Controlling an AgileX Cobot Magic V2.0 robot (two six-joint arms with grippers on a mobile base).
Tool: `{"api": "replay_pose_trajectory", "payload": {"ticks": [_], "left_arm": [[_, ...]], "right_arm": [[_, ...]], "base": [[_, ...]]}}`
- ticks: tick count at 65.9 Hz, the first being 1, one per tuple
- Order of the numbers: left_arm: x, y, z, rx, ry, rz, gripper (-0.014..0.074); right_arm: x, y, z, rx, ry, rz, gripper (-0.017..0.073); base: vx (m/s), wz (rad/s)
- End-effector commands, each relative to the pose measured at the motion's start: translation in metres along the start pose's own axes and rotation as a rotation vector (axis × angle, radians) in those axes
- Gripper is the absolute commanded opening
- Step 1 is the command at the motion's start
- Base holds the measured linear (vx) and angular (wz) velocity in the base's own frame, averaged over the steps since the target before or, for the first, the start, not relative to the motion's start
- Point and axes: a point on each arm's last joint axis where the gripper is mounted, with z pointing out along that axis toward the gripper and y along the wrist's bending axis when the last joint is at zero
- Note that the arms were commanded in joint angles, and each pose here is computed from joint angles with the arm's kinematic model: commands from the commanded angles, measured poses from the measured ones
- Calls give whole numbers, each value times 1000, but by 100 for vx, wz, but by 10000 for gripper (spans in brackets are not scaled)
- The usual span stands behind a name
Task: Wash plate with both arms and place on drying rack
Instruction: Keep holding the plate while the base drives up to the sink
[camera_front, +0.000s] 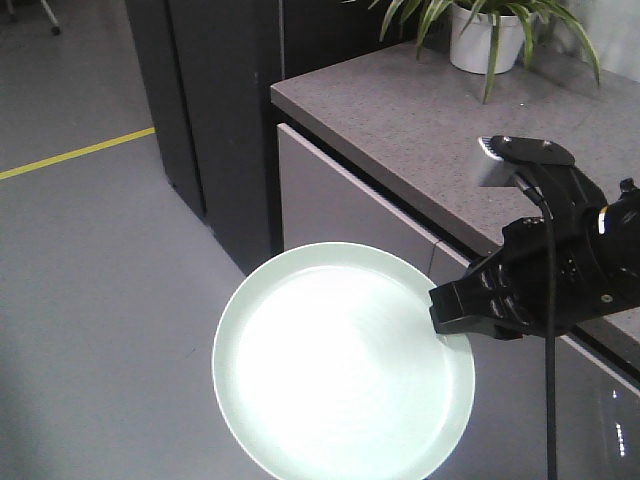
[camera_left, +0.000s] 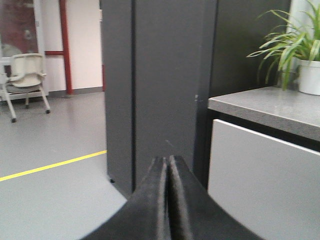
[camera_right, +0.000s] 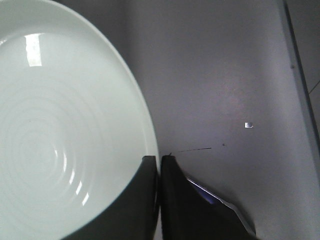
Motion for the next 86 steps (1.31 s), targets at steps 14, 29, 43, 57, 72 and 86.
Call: {"api": "replay_pose_trajectory", "payload": {"ticks": [14,29,43,57,72,86], "left_arm": [[-17,-1,-2,10,-116,-9,-7],[-17,-1,-2,10,-116,-9,-7],[-17,-1,-2,10,-116,-9,-7],[-17,-1,-2,10,-116,-9,-7],[-17,-1,-2,10,-116,-9,-7],[-17,-1,-2,10,-116,-9,-7]], "right_arm": [[-6,8,-14,-22,-85,-11,-9],[-6,8,-14,-22,-85,-11,-9],[-6,8,-14,-22,-85,-11,-9],[-6,8,-14,-22,-85,-11,-9],[-6,8,-14,-22,-85,-11,-9],[-6,8,-14,-22,-85,-11,-9]], "base": [[9,-36],[9,-35],[9,-35],[9,-36],[10,-37],[10,-36]]}}
